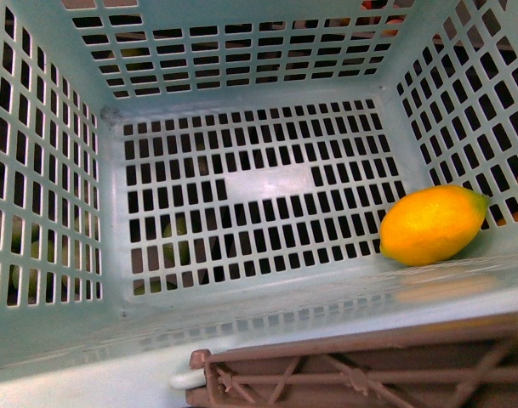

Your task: Pick lemon and mango into basket

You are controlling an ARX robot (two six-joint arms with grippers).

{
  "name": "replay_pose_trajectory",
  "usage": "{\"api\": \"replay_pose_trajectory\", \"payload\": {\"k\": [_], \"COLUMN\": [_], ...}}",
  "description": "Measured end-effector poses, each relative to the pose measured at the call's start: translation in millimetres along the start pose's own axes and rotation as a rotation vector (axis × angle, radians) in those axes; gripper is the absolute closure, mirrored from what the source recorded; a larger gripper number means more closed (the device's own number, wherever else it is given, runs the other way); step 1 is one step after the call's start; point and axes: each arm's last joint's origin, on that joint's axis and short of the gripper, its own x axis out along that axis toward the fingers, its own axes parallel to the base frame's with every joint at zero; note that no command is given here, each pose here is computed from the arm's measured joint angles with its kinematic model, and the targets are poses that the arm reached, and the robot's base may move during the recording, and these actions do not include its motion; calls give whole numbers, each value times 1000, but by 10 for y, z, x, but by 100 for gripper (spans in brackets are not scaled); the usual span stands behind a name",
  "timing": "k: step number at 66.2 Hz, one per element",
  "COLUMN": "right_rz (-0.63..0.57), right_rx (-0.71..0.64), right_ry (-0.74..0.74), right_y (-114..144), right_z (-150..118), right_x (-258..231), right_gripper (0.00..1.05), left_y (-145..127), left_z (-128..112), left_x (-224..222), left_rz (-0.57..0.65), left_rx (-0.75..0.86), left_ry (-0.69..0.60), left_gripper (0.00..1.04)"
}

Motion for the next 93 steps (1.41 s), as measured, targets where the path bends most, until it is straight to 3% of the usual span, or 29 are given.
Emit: {"api": "replay_pose_trajectory", "payload": {"k": [11,29,46,56,70,81,93], "right_rz": [-11,-68,-322,-222,-239,-246,-231], "right_rx": [14,32,32,-120,-184,-198,-205], "right_ry": [28,-12,-192,-339,-325,-320,-323], "right_y": [51,69,-178,-264,-426,-524,-622], "right_z": [-82,-39,179,14,-381,-653,-792], "right_x": [78,27,-428,-546,-706,-857,-970], "right_gripper": [43,7,9,31,64,101,103], "left_y": [0,-1,12,9,8,8,8], "left_z": [0,-2,0,-3,-4,-4,-4], "left_x": [0,0,19,18,18,18,18], "left_rz": [0,-2,8,4,1,3,2], "left_rx": [-1,1,-8,-8,-8,-8,-9], "left_ry": [0,3,0,3,7,6,6], "left_gripper": [90,90,90,90,90,90,90]}}
